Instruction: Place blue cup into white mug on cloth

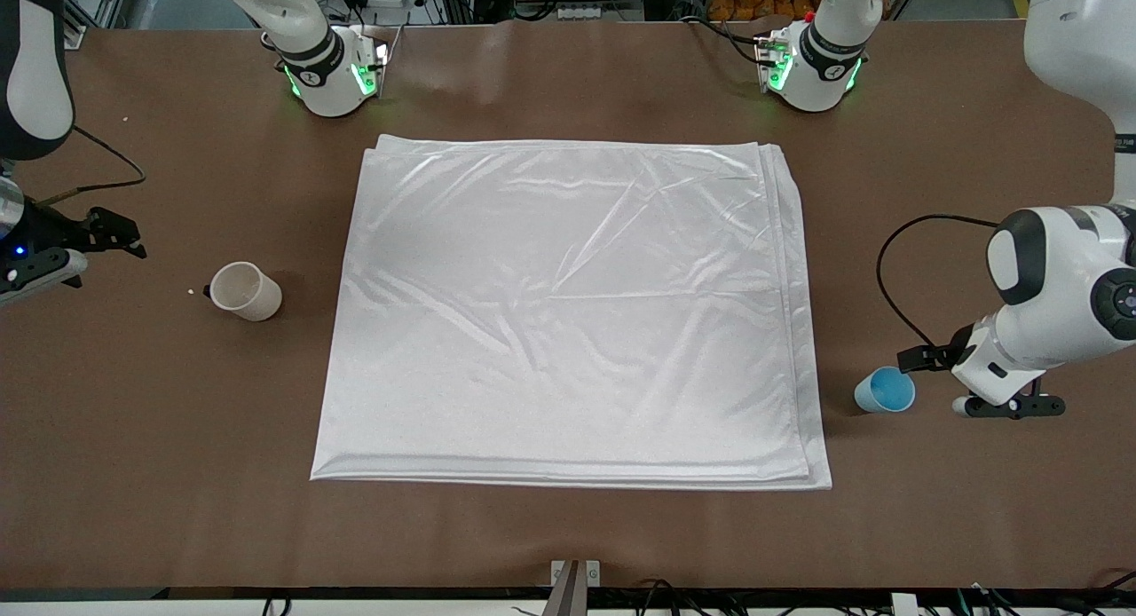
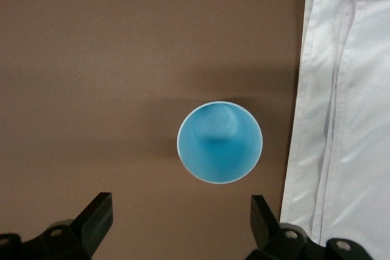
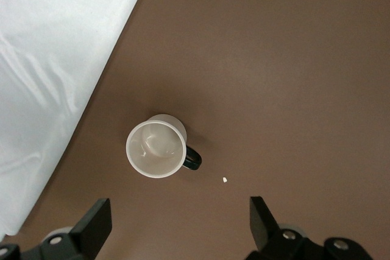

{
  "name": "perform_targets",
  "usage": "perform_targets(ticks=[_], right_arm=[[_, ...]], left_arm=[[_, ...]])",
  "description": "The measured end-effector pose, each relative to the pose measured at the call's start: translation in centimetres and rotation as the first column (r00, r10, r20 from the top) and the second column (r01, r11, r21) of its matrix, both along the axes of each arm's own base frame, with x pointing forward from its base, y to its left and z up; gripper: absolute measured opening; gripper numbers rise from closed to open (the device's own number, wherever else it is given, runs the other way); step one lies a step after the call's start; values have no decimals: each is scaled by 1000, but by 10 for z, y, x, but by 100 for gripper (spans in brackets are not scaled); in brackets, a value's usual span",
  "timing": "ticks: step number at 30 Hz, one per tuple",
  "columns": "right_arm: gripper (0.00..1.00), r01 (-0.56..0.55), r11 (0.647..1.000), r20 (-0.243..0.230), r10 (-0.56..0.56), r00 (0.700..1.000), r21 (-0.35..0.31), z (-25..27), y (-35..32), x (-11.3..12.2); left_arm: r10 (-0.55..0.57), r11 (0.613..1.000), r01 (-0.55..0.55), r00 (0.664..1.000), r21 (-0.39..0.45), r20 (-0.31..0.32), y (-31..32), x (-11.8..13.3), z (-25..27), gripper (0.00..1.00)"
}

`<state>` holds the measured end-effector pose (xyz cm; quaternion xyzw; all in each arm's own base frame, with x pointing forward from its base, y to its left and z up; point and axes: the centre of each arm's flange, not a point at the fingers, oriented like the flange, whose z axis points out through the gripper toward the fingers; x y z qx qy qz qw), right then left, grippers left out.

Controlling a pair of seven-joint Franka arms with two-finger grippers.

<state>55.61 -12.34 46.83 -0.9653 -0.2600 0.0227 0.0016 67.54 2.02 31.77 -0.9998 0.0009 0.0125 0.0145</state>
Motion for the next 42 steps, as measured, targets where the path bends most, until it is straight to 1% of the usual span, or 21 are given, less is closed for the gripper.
perform_targets(ticks=[3,7,12,15,18,24,32,37,40,42], right_arm=[[100,-83,997,-2,83,997,4,-16,-3,-2],[100,-187,982,-3,187,982,8,-34,-6,-5],[100,-306,952,1,306,952,-5,-48,-11,-9],[100,-375,927,6,375,927,-10,-59,-13,-12],[100,-421,907,10,421,907,-13,-70,-16,-17],[100,-533,846,17,533,846,-15,-98,-30,-27],[100,-632,775,12,632,775,-2,-139,-49,-32],[100,-672,740,7,672,740,11,-161,-51,-40],[100,-706,708,0,706,708,27,-170,-50,-43],[100,-730,683,-3,730,683,36,-174,-50,-45]], left_arm=[[-1,1000,1,1000,-2,-15,-1,1,-12,100],[0,1000,0,1000,-5,-19,0,6,-21,100],[3,1000,-3,1000,-7,-21,2,14,-31,100],[9,1000,-9,1000,-7,-25,6,16,-37,100],[14,1000,-14,999,-7,-34,9,17,-45,100],[17,1000,-18,999,-9,-44,11,22,-59,100],[18,1000,-18,999,-10,-45,12,24,-66,100],[17,1000,-17,999,-12,-33,11,26,-71,100],[17,1000,-17,999,-13,-31,11,27,-75,100],[16,1000,-17,999,-14,-32,11,27,-79,97]])
